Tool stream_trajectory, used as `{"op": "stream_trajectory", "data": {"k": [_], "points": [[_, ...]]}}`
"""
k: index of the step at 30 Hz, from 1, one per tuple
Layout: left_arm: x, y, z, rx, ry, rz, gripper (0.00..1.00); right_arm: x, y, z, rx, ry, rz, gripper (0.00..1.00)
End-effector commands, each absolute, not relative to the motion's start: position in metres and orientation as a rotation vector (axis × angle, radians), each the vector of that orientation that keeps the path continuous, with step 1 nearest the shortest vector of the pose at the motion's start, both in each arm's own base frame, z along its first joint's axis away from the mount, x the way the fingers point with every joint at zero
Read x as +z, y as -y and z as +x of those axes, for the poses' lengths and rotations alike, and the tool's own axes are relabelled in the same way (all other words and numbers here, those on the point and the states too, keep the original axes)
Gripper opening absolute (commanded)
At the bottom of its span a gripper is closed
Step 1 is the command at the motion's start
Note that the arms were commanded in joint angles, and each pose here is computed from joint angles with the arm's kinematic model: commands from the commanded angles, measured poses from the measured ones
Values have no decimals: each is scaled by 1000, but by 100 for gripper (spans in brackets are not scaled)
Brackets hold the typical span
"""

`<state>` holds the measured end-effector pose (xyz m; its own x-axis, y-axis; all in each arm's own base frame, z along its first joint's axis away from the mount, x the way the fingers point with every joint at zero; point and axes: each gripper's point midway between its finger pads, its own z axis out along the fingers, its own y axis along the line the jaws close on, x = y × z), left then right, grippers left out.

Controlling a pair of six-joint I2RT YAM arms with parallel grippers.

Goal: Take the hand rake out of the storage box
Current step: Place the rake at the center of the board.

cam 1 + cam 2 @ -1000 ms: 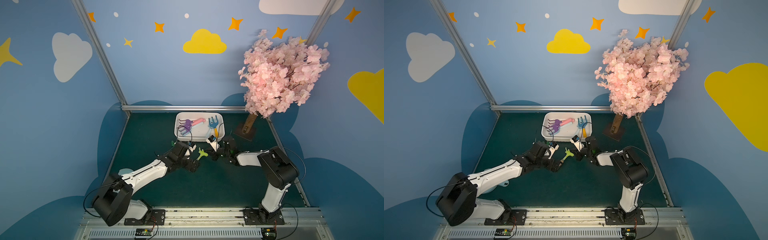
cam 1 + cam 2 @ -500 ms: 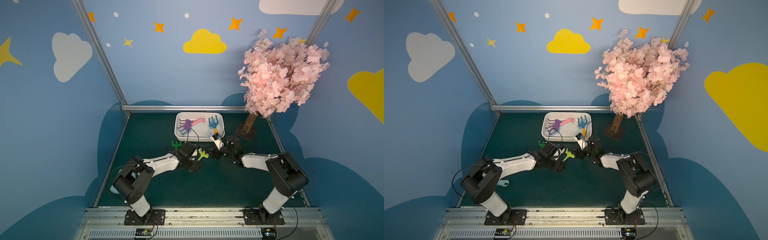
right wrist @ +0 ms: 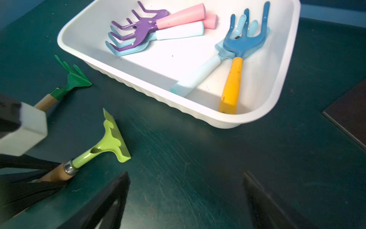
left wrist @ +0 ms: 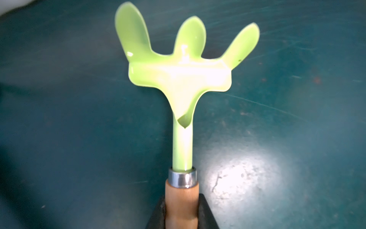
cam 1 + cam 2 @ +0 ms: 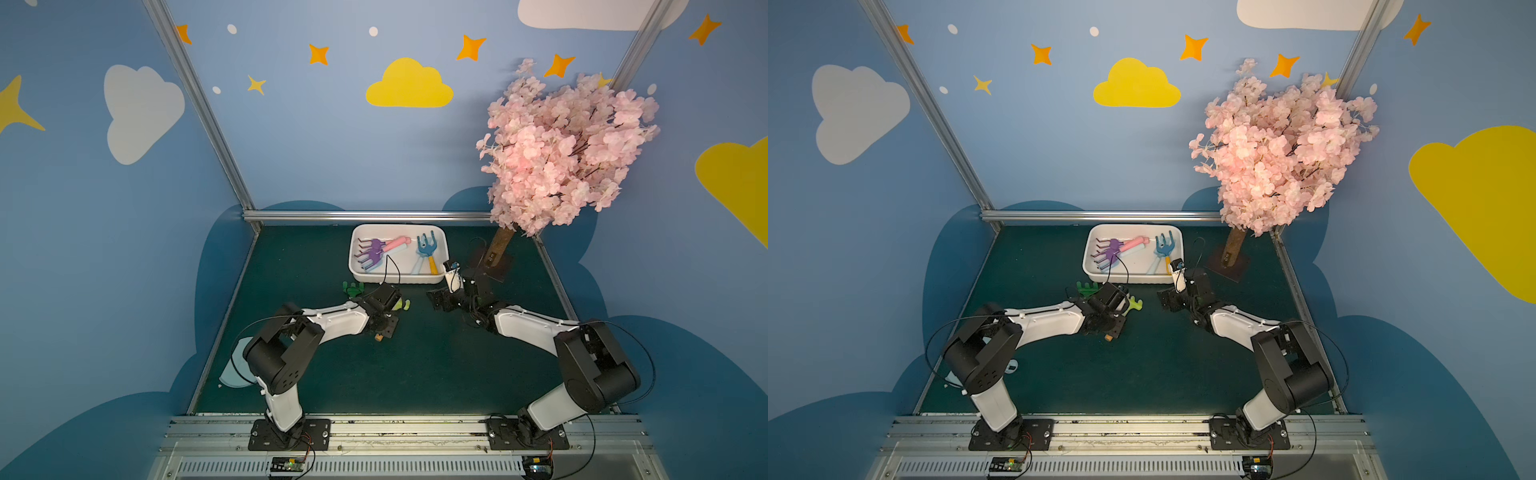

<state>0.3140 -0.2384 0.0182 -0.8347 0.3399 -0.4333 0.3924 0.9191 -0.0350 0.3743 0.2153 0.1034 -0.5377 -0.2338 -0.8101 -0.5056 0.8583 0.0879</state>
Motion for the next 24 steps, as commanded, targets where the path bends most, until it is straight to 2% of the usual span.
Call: {"op": "stream_trajectory", "data": {"k": [1,6,10,24], "points": [[20,210,316,-43,-2705,302,12,116,-201,380,319,-2162,-477,93],[26,205,327,-5,-2701,161,13,114,-191,382,279,-2187,-430,93],[33,204,342,9,-2669,93,21,113,-190,382,281,-2196,-424,93],[16,207,364,3,-2714,-4,22,124,-183,373,290,-2195,-389,93]]}}
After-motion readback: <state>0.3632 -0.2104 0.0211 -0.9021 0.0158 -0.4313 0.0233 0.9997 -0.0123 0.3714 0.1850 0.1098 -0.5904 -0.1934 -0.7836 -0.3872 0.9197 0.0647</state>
